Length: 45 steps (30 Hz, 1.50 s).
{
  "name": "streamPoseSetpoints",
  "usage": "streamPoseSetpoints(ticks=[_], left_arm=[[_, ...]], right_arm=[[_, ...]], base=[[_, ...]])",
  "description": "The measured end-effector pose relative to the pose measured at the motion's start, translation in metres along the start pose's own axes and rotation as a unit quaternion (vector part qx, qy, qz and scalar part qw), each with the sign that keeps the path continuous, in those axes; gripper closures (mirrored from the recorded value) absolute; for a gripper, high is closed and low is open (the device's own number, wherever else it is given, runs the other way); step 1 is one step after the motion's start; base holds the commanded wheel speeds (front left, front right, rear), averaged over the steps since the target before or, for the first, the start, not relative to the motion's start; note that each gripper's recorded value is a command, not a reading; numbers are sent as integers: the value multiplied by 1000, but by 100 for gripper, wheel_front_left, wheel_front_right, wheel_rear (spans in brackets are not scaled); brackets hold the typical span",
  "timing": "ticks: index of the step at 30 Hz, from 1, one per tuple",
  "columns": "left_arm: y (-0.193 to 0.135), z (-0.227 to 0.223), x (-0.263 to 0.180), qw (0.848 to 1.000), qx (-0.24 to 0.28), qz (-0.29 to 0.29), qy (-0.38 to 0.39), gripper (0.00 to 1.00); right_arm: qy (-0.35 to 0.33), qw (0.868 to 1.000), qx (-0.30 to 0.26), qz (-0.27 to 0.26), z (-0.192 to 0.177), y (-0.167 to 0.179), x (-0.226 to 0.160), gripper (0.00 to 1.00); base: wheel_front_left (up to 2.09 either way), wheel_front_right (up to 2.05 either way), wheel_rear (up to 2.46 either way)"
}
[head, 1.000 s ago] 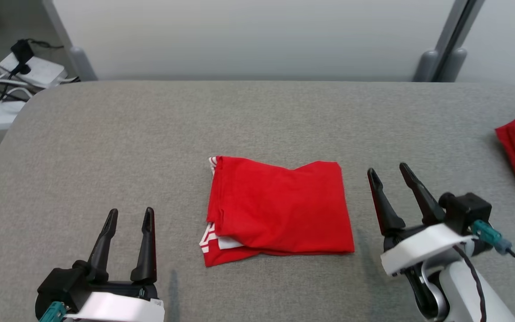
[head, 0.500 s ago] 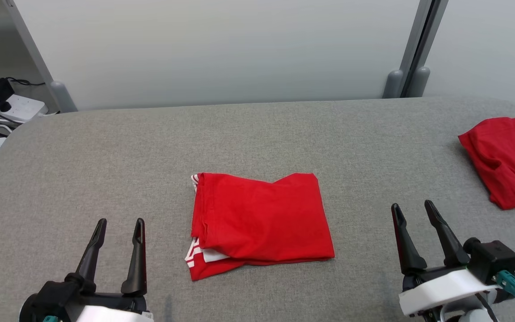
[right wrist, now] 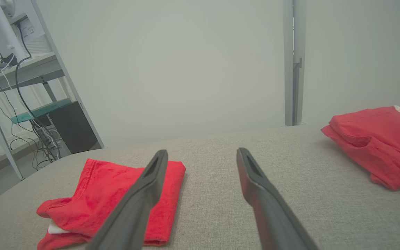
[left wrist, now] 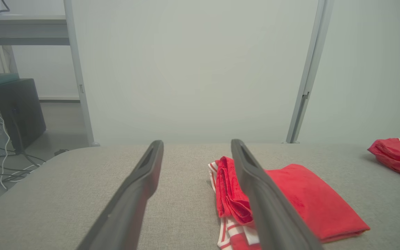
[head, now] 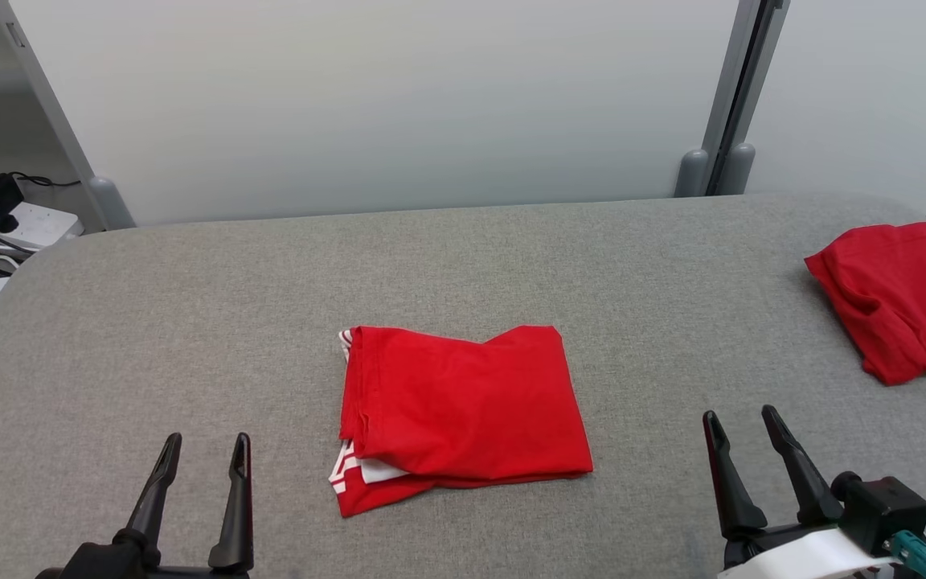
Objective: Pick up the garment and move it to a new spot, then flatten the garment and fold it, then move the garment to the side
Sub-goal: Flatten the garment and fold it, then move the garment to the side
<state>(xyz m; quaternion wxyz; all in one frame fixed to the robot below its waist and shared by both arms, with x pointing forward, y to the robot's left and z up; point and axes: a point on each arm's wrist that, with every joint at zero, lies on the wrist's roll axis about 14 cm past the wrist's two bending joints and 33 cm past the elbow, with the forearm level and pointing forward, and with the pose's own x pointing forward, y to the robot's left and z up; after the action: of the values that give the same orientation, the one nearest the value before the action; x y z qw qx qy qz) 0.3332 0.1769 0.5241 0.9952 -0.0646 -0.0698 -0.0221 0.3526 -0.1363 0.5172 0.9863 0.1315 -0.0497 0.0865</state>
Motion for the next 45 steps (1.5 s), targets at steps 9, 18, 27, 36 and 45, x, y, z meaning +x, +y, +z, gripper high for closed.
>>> streamPoseSetpoints(ticks=[9, 18, 27, 36, 45], left_arm=[[4, 0, -5, 1000, -5, 6, 0, 0], [6, -2, -6, 1000, -5, 9, 4, 0], [8, -3, -7, 1000, -5, 11, 6, 0], [11, -4, -9, 1000, -4, 17, 7, 0], [14, -5, -12, 1000, -4, 22, 9, 0]], right_arm=[[0, 1000, 3, 11, 0, 8, 0, 0], [3, 1000, 3, 14, -3, 10, 0, 0], [8, 1000, 4, 16, -6, 12, -1, 0], [9, 1000, 4, 21, -6, 15, 1, 0], [13, 1000, 5, 25, -9, 17, 2, 0]], base=[[0, 0, 0], [0, 0, 0], [0, 0, 0], [0, 0, 0], [0, 0, 0]])
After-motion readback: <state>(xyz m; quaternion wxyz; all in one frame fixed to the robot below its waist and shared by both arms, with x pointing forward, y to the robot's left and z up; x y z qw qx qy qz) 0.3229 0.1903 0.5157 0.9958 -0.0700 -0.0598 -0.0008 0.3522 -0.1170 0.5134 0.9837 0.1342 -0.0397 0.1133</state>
